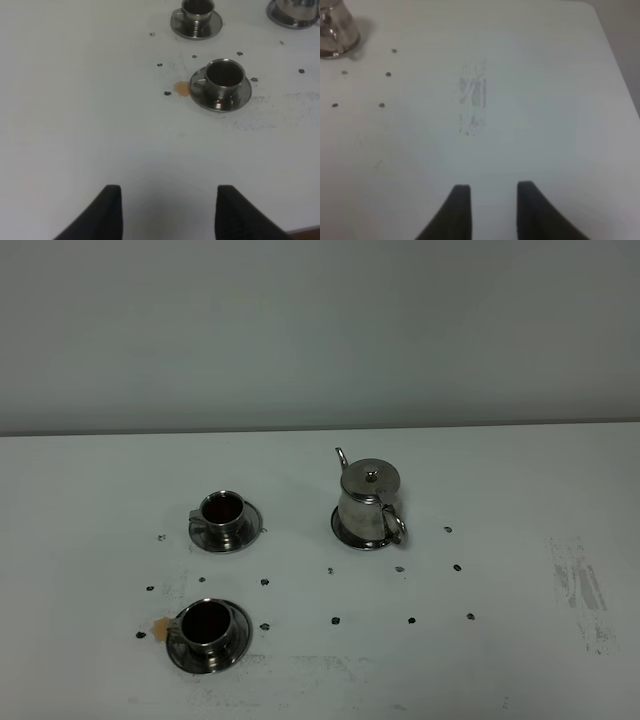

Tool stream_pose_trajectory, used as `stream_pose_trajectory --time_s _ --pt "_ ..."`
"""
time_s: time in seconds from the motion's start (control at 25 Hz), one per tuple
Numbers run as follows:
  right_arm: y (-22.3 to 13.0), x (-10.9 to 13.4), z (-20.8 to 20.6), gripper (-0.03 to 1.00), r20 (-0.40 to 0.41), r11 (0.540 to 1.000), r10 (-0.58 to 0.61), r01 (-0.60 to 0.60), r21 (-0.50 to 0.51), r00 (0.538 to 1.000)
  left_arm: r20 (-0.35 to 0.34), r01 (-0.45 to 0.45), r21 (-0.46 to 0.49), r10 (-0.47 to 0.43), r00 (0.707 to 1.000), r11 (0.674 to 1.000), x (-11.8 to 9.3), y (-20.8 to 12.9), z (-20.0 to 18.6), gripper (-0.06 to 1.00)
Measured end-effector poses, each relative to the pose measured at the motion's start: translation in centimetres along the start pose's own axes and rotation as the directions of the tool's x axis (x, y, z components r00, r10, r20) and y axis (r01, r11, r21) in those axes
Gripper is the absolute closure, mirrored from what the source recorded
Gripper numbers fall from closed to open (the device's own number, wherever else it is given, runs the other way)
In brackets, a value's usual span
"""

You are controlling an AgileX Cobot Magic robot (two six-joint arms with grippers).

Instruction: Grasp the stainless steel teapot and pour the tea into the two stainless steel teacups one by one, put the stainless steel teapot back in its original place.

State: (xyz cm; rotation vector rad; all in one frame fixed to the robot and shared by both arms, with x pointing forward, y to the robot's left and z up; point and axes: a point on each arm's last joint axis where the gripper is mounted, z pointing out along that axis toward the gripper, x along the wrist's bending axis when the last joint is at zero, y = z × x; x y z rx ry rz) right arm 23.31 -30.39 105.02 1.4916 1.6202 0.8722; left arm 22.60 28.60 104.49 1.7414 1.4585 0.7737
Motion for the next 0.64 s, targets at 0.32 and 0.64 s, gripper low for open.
stream_pose_trajectory --time_s 0.32,0.64 --pt "0.00 0.00 0.00 0.72 0.000 1.000 0.000 0.000 0.000 1.000 0.000 0.000 0.000 0.000 1.000 1.000 0.00 0.00 0.00 0.46" --pt "0.00 0.00 0.00 0.72 0.000 1.000 0.000 0.000 0.000 1.000 0.000 0.000 0.000 0.000 1.000 1.000 0.00 0.00 0.00 0.46"
